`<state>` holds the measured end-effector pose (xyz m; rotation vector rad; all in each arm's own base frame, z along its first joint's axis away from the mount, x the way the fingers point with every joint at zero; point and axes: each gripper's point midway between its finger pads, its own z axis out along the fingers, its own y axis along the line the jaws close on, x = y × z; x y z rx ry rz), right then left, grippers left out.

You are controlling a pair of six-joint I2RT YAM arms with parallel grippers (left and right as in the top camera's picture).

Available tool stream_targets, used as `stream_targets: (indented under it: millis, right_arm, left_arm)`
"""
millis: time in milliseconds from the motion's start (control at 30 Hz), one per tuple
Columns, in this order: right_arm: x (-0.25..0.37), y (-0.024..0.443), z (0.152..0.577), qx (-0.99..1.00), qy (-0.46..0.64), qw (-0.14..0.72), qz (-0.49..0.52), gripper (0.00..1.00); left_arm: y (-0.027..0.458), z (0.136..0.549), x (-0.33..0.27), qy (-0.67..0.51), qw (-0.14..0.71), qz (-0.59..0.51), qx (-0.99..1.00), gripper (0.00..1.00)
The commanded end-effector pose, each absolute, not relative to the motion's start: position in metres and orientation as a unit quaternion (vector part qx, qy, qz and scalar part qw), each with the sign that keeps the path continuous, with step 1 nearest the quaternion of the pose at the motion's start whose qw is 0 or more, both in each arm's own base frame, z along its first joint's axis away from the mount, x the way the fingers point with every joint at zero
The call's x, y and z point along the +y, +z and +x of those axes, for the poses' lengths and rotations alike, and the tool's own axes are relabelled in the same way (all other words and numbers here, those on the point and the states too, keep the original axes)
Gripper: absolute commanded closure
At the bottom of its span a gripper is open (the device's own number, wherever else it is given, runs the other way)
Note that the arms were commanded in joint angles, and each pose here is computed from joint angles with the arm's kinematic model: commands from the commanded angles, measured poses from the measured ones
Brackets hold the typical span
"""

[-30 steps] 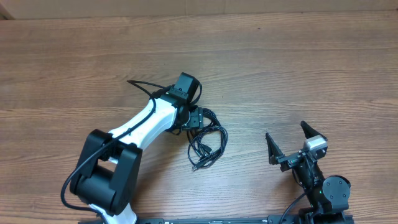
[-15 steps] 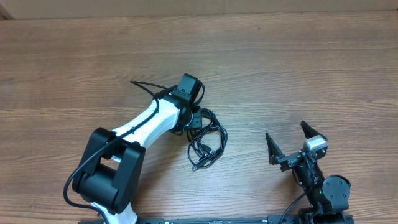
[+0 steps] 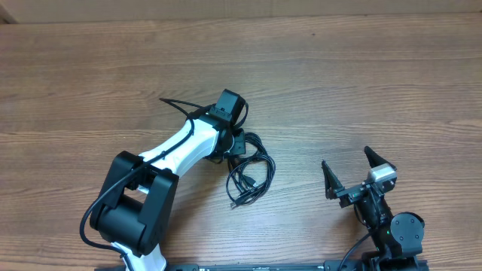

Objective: Untangle cables
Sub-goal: 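Lower the left gripper and close it on the cable loops, then lift the grasped cable bundle up with the left gripper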

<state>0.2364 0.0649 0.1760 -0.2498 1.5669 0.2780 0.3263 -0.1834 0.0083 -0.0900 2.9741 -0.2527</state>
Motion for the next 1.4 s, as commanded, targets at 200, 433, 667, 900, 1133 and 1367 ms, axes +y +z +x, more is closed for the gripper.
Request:
stream_targets:
  millis: [200,433,667,900,1133,1367]
  right_arm:
    - [0.063,0.174,0.237,0.701,0.122,0.695,-0.108,0.00]
    - [0.063,0.174,0.237,0.701,0.122,0.695,-0.108,0.00]
    - [0.063,0.174,0.237,0.701,0.122,0.695,-0.108,0.00]
    - [0.063,0.174,0.237,0.701,0.122,0.695,-0.108,0.00]
    - [0.063,0.174,0.237,0.701,0.122,0.694,-0.108,0.00]
    - [0.063,0.174,0.237,0.701,0.122,0.695,-0.108,0.00]
  left_arm:
    - [0.008,0.331,-0.190,-0.091,0.081,-0.026,0.992,0.96]
    - [0.018,0.329,-0.218,-0.163,0.072,0.040,0.983,0.96]
    - [0.058,0.337,-0.234,-0.189,0.087,0.121,0.971,0.96]
    - [0.125,0.348,-0.239,-0.193,0.133,0.190,0.953,0.96]
    - [0.197,0.337,-0.245,-0.217,0.186,0.282,0.916,0.96]
    - [0.264,0.321,-0.235,-0.224,0.254,0.301,0.891,0.96]
